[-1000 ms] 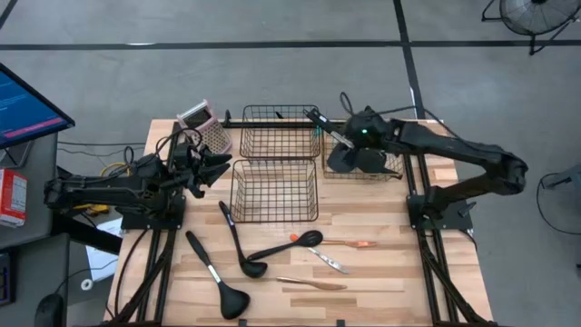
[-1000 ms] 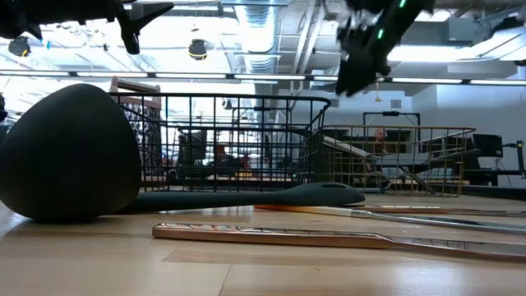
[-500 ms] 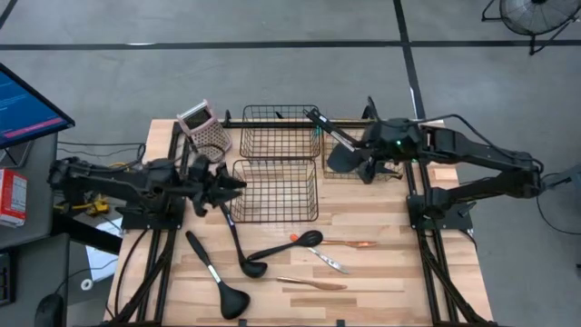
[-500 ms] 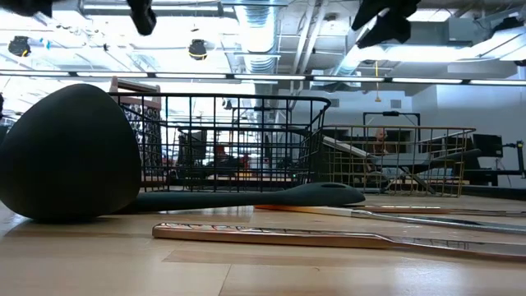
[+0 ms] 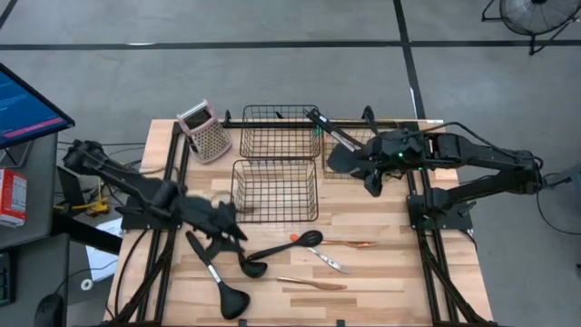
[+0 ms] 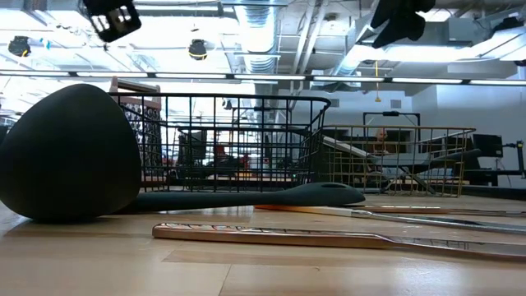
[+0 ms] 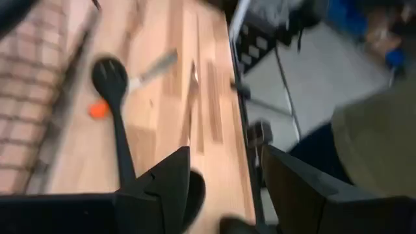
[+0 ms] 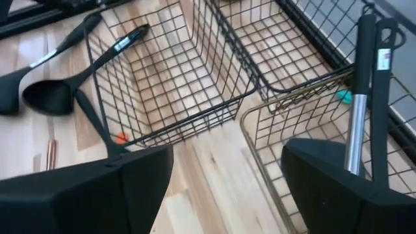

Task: Pick & Place Kitchen Items
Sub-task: Put the serving spoon into the top left wire basket

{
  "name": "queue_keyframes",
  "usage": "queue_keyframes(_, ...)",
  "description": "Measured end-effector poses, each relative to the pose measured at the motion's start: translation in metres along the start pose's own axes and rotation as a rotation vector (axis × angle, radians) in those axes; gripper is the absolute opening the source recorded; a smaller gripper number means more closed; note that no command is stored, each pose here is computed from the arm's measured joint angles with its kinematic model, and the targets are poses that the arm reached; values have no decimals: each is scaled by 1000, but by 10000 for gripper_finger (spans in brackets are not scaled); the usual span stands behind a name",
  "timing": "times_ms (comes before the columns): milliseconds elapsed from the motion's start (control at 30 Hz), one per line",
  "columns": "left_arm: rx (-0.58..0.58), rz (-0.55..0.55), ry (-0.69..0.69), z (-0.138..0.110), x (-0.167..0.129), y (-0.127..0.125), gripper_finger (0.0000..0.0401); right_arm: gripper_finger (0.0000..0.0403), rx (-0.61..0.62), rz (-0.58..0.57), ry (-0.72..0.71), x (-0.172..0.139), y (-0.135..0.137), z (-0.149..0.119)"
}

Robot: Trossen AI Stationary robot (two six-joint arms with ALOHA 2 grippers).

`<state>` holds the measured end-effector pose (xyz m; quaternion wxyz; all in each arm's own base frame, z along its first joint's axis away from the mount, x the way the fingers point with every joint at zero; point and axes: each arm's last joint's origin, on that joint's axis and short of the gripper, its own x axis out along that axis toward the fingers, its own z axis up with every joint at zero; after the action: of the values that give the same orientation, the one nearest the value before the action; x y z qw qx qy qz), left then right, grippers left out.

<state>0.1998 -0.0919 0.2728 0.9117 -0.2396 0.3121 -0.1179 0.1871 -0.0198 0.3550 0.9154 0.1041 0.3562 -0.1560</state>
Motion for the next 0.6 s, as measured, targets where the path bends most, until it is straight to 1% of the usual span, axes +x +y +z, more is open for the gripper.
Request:
queue_keyframes(133,39,9,115,-18,23,-8,175,286,-20,14,18,1,5,-2)
queue_keyframes(300,88,51,226,-36,51,-8,175,286,-43,37,23,0,10,-4)
queue_keyframes(433,96,80,257,-44,68,-4,175,286,-66,50,47,-1,14,-8)
queue_keyframes(600,121,60,235,-47,87,-4,176,286,-87,54,95,-3,17,-13)
